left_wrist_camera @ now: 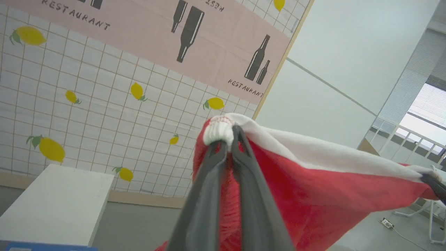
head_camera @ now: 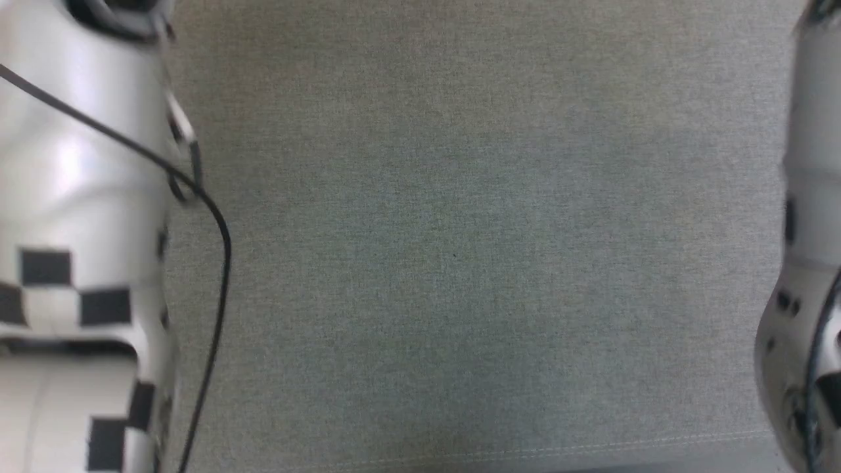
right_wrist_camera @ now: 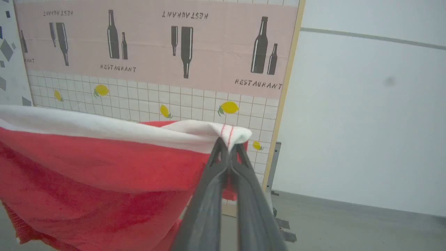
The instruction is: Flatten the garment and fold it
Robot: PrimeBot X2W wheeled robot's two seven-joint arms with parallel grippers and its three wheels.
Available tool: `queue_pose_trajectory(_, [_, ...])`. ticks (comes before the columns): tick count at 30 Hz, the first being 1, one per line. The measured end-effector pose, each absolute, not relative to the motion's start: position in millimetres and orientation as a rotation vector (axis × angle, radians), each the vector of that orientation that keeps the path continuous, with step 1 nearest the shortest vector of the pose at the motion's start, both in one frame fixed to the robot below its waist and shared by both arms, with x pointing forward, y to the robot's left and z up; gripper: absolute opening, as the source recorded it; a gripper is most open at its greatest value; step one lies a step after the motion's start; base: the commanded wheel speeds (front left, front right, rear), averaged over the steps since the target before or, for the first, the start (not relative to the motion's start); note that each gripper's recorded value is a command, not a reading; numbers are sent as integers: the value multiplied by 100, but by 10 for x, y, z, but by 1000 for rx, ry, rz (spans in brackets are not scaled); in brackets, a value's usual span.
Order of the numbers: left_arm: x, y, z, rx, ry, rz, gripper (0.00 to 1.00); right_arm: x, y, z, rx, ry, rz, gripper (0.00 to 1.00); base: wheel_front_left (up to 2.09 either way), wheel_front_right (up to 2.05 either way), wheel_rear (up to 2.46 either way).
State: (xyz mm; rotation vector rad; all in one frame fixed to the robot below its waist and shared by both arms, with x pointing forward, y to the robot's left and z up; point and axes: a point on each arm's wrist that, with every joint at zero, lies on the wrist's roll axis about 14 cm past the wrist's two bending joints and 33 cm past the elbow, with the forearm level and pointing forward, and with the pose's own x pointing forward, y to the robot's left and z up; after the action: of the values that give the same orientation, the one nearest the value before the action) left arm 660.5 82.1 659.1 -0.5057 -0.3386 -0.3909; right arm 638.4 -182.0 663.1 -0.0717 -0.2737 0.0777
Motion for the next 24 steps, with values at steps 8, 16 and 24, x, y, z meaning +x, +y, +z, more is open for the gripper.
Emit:
queue_pose_trajectory(8, [5840, 679, 4754, -423, 186, -405, 0, 5746, -1879, 5145, 74, 98, 77, 0, 0, 0, 0])
queue_pose_trajectory(16, [4625, 672, 3893, -376, 525, -445, 0, 4625, -1853, 4251, 181, 417, 65, 0, 0, 0, 0])
queue_pose_trajectory(24, [3817, 709, 3854, -376, 635, -448, 0, 3615, -1898, 3983, 168, 648, 39, 0, 0, 0, 0])
